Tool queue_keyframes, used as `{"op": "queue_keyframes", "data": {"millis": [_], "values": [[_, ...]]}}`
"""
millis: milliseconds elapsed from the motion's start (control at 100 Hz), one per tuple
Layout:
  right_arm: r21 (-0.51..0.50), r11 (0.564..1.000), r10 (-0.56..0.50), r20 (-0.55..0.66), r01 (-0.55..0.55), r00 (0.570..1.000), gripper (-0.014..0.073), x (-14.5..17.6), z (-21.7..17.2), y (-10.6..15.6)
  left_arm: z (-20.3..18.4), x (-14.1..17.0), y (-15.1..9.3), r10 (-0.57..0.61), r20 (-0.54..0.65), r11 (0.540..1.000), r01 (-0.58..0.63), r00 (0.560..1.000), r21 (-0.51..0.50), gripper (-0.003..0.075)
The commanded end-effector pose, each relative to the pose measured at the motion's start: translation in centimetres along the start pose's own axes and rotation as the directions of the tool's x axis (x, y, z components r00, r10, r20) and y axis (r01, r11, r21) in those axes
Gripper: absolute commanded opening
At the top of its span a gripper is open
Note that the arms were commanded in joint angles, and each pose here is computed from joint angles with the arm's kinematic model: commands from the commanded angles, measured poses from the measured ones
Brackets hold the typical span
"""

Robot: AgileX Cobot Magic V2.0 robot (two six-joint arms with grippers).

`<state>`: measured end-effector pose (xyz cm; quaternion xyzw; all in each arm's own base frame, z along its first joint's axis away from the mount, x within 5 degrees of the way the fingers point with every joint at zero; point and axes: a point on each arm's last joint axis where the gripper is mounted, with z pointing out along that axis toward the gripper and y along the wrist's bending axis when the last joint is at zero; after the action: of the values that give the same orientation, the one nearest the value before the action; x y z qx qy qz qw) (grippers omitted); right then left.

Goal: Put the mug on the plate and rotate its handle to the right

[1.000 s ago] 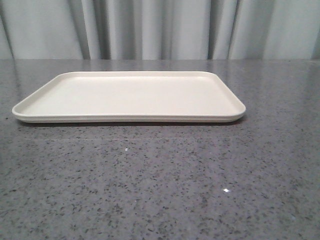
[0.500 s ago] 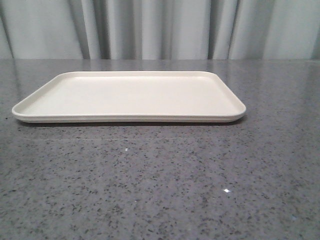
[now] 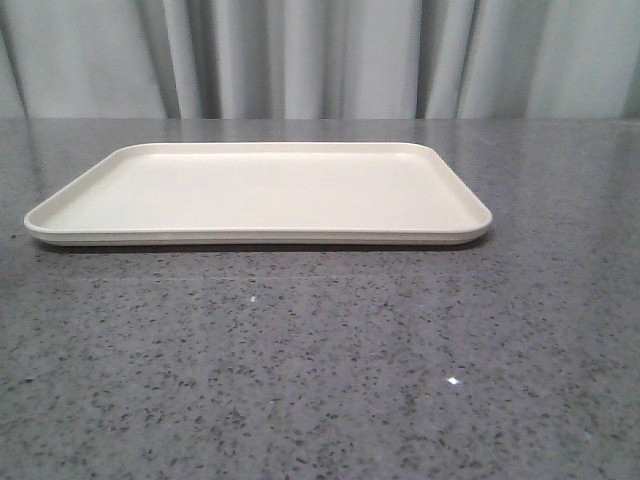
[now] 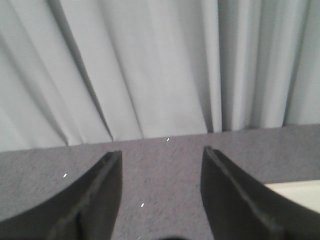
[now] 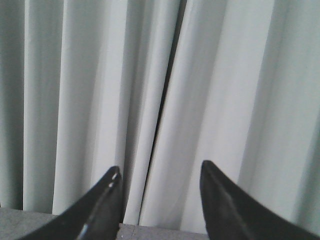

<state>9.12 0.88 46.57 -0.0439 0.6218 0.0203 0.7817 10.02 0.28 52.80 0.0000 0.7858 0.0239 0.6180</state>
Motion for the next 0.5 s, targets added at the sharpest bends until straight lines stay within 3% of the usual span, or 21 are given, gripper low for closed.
{"op": "queue_keyframes", "data": {"millis": [0,140,490], "values": [[0.014,1.0,-0.023,0.057,0.022,0.998,0.0378,-1.1,0.6,-0.2,0.5,-1.0,0.6,0.016,-0.047,0.998,-0.019,0.999,-0.063,0.0368],[0.011,1.0,-0.022,0.033,0.022,0.999,0.0378,-0.8,1.1,-0.1,3.0,0.4,1.1,0.029,-0.291,0.989,-0.069,0.956,-0.129,0.0368],[0.002,1.0,-0.021,-0.046,0.021,0.999,0.0378,0.2,2.0,-0.1,6.5,3.5,0.6,0.037,-0.441,0.991,-0.09,0.897,-0.1,0.0368]]}}
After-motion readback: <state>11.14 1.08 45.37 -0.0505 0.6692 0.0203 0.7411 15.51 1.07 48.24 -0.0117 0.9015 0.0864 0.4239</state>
